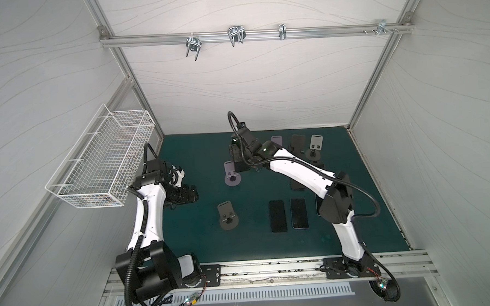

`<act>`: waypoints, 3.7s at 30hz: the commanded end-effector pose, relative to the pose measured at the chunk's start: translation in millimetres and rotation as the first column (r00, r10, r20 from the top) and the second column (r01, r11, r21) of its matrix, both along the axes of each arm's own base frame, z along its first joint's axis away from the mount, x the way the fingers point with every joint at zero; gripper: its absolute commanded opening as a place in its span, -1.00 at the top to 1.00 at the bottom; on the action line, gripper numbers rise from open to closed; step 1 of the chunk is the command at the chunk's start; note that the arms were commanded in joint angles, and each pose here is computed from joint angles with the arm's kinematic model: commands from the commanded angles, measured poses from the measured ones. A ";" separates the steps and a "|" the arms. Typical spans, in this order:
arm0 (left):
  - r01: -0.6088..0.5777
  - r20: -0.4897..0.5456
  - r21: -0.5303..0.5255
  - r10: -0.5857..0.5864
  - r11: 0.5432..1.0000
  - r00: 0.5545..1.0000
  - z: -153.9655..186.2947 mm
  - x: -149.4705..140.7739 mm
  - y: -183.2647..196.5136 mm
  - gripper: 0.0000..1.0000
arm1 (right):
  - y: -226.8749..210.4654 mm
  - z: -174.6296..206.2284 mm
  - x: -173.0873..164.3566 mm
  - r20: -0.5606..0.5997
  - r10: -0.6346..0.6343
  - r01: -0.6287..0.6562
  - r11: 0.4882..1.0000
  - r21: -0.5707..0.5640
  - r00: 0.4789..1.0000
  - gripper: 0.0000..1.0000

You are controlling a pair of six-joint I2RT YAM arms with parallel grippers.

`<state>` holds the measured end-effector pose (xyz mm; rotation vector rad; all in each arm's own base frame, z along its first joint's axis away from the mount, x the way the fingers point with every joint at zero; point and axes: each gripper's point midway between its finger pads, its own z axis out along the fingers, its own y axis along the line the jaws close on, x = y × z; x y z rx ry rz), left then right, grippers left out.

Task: Remove the phone from the phone stand
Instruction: Remove the phone from the phone stand, then place the phone to the middle-right of the table, then reset both arms

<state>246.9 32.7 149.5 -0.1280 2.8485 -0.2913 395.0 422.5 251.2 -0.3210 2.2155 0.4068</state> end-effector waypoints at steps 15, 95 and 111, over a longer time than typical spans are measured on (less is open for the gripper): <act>0.018 0.033 -0.026 -0.018 0.999 0.999 9.1 12.0 -1.8 -0.94 | -130.1 -93.5 -4.4 -0.254 -0.216 0.192 0.974 -0.118 0.943 -0.33; -0.055 0.331 -0.184 0.115 0.981 0.937 56.7 84.7 -18.2 -1.00 | -272.5 101.0 -93.1 0.345 -0.079 0.077 0.997 0.018 0.935 -0.99; -0.196 0.615 -0.057 0.190 0.979 0.765 5.2 121.0 -4.5 -1.00 | -393.5 -36.5 -86.8 0.298 -0.319 0.305 0.948 0.094 0.900 -0.98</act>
